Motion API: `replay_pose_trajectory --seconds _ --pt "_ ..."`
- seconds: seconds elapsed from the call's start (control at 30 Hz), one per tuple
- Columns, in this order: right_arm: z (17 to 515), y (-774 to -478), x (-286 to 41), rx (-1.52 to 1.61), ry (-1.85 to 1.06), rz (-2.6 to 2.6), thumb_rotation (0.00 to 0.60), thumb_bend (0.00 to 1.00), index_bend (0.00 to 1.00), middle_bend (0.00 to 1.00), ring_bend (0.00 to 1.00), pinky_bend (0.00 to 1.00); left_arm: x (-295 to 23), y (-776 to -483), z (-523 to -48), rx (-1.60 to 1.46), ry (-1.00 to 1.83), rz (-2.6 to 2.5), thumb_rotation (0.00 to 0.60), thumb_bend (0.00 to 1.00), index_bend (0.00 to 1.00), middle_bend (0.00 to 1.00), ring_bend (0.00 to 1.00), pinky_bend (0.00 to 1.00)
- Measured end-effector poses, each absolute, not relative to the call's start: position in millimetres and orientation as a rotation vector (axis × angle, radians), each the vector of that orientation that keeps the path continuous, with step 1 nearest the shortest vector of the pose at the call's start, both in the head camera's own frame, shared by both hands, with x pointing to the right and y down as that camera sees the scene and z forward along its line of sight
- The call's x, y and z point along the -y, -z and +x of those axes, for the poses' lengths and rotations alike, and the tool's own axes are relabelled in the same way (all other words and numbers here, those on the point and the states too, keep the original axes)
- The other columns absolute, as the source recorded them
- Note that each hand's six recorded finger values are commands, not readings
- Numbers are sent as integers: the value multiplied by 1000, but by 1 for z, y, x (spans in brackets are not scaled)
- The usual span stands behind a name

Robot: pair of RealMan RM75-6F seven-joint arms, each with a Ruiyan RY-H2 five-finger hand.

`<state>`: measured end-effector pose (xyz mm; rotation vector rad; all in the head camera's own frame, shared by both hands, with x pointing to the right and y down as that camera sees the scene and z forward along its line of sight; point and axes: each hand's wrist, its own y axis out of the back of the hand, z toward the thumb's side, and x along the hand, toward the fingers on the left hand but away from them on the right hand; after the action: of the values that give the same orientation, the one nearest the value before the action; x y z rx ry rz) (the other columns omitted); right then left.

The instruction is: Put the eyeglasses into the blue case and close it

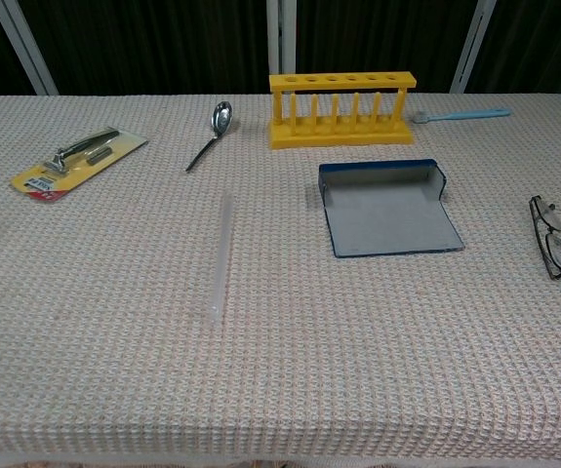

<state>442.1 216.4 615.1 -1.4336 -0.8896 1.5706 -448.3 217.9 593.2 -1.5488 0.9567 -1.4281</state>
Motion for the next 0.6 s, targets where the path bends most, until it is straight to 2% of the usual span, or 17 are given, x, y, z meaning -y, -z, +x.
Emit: replay_pose_trajectory --seconds 0.4,0.6 --pt "413 -668 -167 543 -1508 -1292 600 78 0 0 0 0 -221 -605 -450 -949 1447 -1570 330 79 25 68 81 205" --pt "403 -695 -161 466 -1500 -1291 600 60 0 0 0 0 -221 -608 -453 -942 1459 -1575 329 79 25 68 80 205"
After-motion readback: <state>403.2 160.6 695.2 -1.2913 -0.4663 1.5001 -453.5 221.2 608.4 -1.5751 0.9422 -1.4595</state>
